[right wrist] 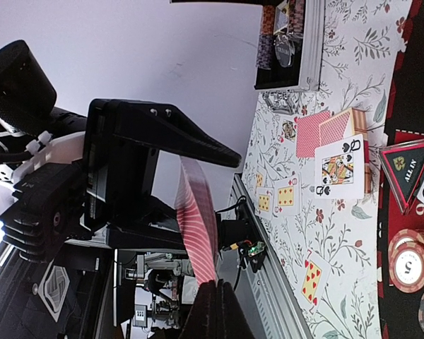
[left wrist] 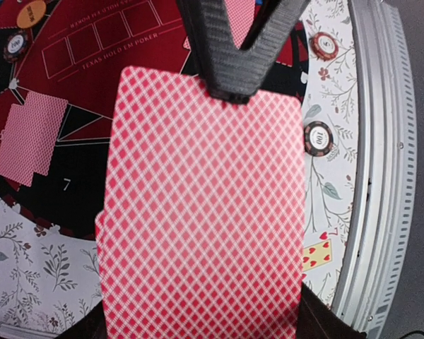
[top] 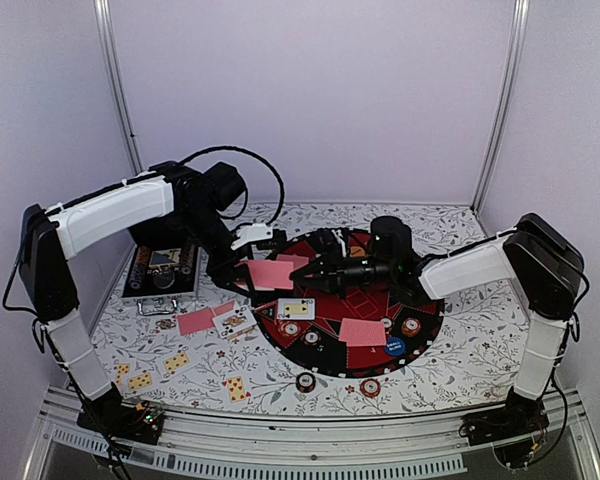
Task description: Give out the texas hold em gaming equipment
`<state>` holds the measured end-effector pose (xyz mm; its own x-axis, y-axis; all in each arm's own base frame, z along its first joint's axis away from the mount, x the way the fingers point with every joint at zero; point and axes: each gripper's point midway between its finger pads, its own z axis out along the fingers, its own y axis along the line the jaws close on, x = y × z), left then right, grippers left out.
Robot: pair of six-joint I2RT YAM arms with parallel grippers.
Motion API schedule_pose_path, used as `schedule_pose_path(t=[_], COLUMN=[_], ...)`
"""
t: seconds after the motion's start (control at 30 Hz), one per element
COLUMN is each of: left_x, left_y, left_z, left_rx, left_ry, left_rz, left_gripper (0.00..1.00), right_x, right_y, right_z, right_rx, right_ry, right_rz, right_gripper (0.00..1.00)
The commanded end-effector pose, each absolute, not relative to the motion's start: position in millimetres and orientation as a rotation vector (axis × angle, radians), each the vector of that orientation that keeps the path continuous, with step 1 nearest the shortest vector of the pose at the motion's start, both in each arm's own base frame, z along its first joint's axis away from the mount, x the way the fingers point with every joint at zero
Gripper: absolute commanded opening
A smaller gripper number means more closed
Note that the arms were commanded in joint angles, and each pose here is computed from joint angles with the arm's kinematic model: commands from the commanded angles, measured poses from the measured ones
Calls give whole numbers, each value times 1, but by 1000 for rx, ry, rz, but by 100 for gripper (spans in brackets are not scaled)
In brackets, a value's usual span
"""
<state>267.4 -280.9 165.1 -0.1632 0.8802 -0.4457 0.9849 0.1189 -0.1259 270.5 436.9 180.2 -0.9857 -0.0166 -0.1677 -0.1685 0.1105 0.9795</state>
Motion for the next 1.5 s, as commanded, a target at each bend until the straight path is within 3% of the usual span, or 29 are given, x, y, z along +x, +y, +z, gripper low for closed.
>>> schedule_pose_path(t=[0.0,0.27,0.53,0.9,1.47], left_x=[269,269,269,267,265], left_y=[-282,-279,-277,-276,-275], left_z=[180,178,177,177,182], left_rx=[1829,1825,1823,1822,1825], left_ry=[2100,2110,2118,2126,2127], left_rz=[-589,-585,-581,-585,-590], left_gripper=[27,26,26,26,26], right_x=[276,289,314,385,409], right_y=[416,377,329,268,268], right_z=[179,183,181,175,151], right_rx=[-140,-73,-19,-112,-413], right_ry=[2282,2284,2339,2463,2290], right_rz=[1974,1914,1655,603,-672], right_gripper=[0,0,0,0,0])
